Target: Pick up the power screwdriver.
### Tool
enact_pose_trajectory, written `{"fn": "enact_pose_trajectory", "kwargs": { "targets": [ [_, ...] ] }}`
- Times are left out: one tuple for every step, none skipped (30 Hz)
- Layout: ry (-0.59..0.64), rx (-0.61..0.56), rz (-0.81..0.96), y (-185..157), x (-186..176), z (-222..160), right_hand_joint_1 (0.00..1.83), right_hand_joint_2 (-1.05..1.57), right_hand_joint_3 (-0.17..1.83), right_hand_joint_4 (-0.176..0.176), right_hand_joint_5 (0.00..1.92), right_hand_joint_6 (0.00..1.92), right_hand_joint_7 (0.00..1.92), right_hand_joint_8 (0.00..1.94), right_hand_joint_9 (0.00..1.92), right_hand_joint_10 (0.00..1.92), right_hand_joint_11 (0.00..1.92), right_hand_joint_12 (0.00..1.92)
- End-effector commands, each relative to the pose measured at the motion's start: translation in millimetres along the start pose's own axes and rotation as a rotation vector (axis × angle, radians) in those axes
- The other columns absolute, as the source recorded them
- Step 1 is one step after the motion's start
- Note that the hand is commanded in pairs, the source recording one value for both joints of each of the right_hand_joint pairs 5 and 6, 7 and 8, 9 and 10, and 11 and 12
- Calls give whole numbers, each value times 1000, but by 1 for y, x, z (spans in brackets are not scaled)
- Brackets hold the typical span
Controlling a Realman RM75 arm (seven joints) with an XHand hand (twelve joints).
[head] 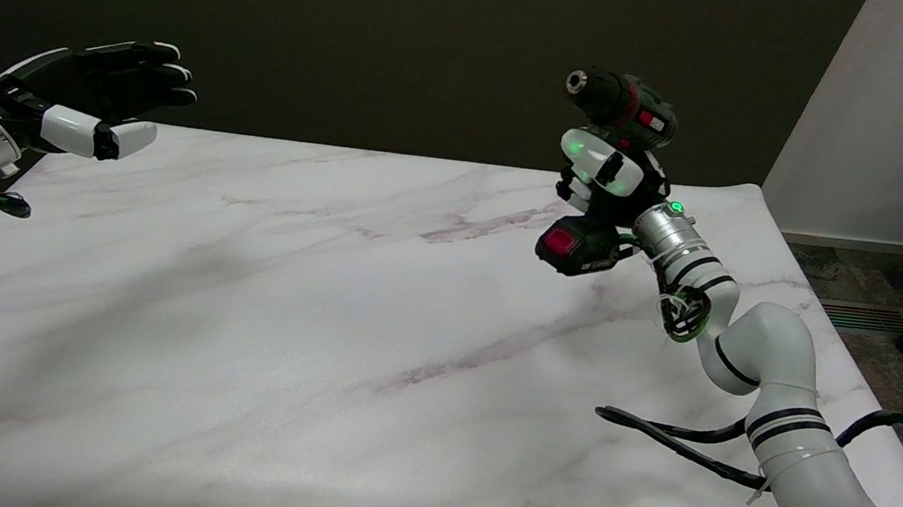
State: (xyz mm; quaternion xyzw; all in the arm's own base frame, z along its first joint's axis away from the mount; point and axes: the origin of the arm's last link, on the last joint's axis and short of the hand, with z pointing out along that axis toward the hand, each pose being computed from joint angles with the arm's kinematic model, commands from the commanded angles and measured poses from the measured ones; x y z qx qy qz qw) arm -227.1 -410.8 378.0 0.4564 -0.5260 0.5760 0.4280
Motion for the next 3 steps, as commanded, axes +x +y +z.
{"fn": "enact_pose_trajectory", "kwargs": {
  "targets": [
    [-20,62,119,-14,5,-1,1404,688,873,51,1696,1696,1920,1920,1920,1920,1920,1920],
    [-20,64,119,-15,6,-1,1429,862,838,54,1699,1699,1920,1920,1920,1920,1920,1920],
    [-21,65,118,-15,5,-1,1447,987,833,58,1705,1705,1920,1920,1920,1920,1920,1920]
  ]
}}
